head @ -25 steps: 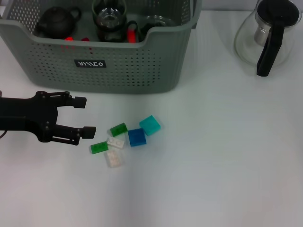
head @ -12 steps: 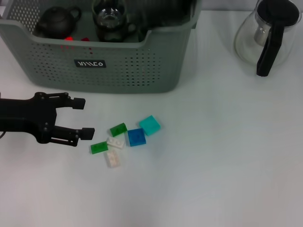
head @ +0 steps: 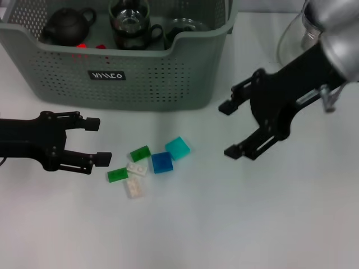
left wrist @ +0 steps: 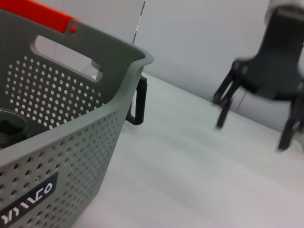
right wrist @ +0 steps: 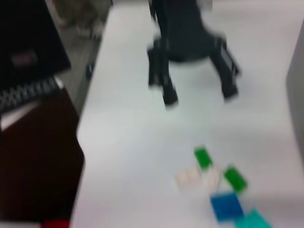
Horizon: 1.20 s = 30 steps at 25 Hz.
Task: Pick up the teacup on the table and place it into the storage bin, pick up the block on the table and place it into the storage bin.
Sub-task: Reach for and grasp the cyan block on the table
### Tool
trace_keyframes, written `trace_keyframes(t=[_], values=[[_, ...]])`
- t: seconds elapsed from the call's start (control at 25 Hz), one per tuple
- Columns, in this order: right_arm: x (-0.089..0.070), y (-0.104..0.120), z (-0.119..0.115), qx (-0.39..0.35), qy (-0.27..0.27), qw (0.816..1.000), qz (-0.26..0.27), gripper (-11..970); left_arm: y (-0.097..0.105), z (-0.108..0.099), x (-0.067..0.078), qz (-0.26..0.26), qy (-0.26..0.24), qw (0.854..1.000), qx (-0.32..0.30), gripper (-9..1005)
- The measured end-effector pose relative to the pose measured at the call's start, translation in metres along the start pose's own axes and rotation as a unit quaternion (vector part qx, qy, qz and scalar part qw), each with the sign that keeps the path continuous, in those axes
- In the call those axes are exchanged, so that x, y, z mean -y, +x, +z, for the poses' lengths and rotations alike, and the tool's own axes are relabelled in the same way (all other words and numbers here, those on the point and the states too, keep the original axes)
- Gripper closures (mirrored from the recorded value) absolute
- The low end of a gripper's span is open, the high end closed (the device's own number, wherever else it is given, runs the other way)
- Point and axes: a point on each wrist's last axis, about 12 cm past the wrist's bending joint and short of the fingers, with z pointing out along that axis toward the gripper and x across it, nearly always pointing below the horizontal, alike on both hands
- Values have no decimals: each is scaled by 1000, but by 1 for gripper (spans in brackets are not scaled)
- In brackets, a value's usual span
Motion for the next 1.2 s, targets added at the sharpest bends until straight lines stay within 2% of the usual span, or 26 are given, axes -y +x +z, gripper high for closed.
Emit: trace_keyframes(t=[0.2, 0.4, 0.6, 0.88, 1.2], values=[[10, -1, 41, -53, 11, 998, -7, 71, 2, 1, 0, -5, 1, 1000, 3, 92], [20, -9, 80, -91, 33, 995, -36, 72, 4, 3, 0, -11, 1, 1000, 4, 93], [23, -12, 110, -111, 50, 991, -62, 73, 6, 4, 1, -14, 3, 1000, 6, 94], [27, -7, 133, -108, 81, 988, -73, 74, 7, 5, 0, -16, 0, 1000, 7, 95], [28, -1, 145, -103, 97, 988, -68, 75, 7, 5, 0, -15, -1, 1000, 6, 96]])
